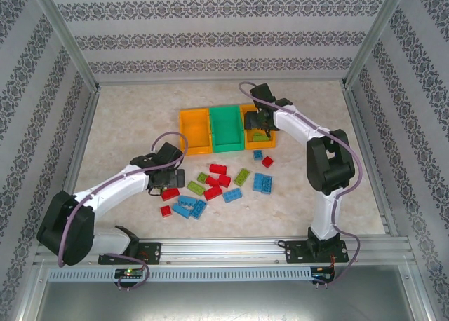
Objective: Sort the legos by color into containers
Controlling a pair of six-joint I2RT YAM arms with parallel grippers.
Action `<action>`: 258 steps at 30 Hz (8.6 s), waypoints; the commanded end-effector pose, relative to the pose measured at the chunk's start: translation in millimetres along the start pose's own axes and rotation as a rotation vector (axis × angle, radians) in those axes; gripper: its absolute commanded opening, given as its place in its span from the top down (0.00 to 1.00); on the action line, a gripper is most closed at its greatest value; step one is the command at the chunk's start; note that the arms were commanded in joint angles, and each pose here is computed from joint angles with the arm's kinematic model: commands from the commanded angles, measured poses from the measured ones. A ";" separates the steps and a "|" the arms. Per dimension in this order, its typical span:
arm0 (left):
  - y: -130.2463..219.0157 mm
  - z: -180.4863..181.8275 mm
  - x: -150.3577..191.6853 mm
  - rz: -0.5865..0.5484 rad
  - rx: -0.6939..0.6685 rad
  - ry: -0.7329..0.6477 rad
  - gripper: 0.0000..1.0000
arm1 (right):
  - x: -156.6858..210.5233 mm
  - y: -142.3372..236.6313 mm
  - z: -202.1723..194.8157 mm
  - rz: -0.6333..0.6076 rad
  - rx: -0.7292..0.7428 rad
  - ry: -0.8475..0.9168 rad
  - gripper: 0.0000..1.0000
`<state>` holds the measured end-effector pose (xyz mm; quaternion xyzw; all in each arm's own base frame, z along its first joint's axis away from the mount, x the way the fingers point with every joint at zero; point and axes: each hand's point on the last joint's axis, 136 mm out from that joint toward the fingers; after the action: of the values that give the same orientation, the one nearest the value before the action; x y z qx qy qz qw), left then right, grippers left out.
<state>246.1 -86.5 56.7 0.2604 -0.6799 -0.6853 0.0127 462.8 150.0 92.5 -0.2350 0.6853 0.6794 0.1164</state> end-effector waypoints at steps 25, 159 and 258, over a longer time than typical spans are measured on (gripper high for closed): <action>-40.6 12.5 13.8 0.167 0.035 0.220 0.33 | 15.5 49.0 -13.6 -0.093 -0.003 -0.011 0.13; 93.1 -365.3 -127.4 -0.030 0.721 -0.074 0.01 | 136.1 68.0 16.8 -0.008 -0.362 0.350 0.20; 44.1 -41.9 -70.5 -0.073 0.304 0.030 0.01 | 35.8 51.2 185.0 -0.036 -0.606 0.356 0.70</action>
<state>309.9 -109.9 131.9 0.2991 -0.7743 -0.5565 -0.0367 362.5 311.0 102.1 -0.4172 0.4663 0.7727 -0.1067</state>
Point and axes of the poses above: each hand's point on the last joint's axis, 136 mm out from that joint toward the fingers, its own y axis back along the fingers, its own z axis along the line the jaws close on, x = y × z, and after that the axes turned 13 degrees about y, right-handed
